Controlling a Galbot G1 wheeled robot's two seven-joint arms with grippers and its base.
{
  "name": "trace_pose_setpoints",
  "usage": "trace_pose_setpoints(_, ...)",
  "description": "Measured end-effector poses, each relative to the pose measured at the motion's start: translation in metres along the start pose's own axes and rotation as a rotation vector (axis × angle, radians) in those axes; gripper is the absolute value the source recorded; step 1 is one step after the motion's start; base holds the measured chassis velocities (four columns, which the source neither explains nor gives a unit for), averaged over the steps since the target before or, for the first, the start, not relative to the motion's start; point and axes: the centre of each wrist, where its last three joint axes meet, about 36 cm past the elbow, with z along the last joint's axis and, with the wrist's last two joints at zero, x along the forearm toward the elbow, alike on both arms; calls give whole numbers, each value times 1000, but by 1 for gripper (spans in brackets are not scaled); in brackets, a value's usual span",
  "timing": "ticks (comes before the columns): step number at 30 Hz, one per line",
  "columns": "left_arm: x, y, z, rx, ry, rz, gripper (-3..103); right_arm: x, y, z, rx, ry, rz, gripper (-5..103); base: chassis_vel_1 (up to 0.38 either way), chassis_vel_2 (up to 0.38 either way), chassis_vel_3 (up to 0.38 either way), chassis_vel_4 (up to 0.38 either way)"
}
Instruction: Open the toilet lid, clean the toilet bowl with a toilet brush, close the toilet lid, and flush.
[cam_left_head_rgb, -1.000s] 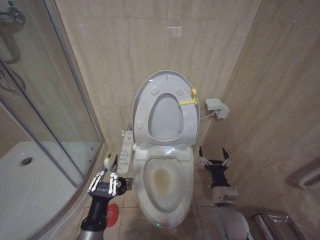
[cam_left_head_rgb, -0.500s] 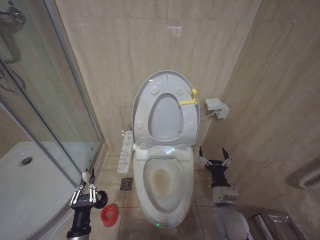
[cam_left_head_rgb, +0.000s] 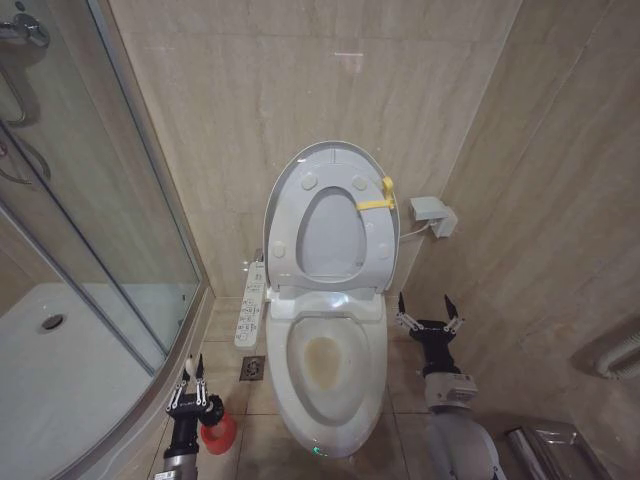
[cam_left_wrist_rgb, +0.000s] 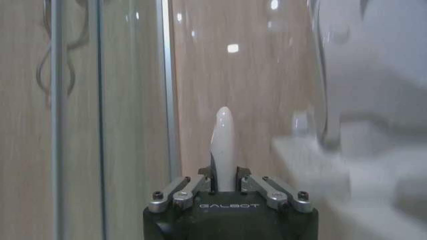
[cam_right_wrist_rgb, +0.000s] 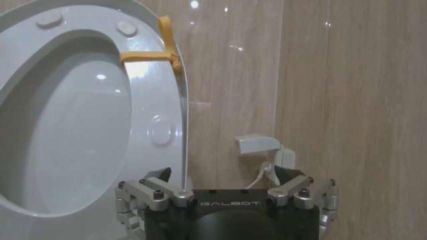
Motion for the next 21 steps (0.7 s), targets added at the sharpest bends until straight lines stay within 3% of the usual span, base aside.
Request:
trace_pose_setpoints(3, 1, 3, 30, -16, 70, -6, 19, 0, 0, 0, 0, 0, 0, 100, 0, 0, 0, 0)
trace_pose_setpoints(6, -3, 0, 44, -17, 99, 0, 19, 0, 0, 0, 0, 0, 0, 100, 0, 0, 0, 0)
trace_pose_setpoints(21, -34, -4, 67, -27, 123, 40, 19, 0, 0, 0, 0, 0, 0, 100, 0, 0, 0, 0)
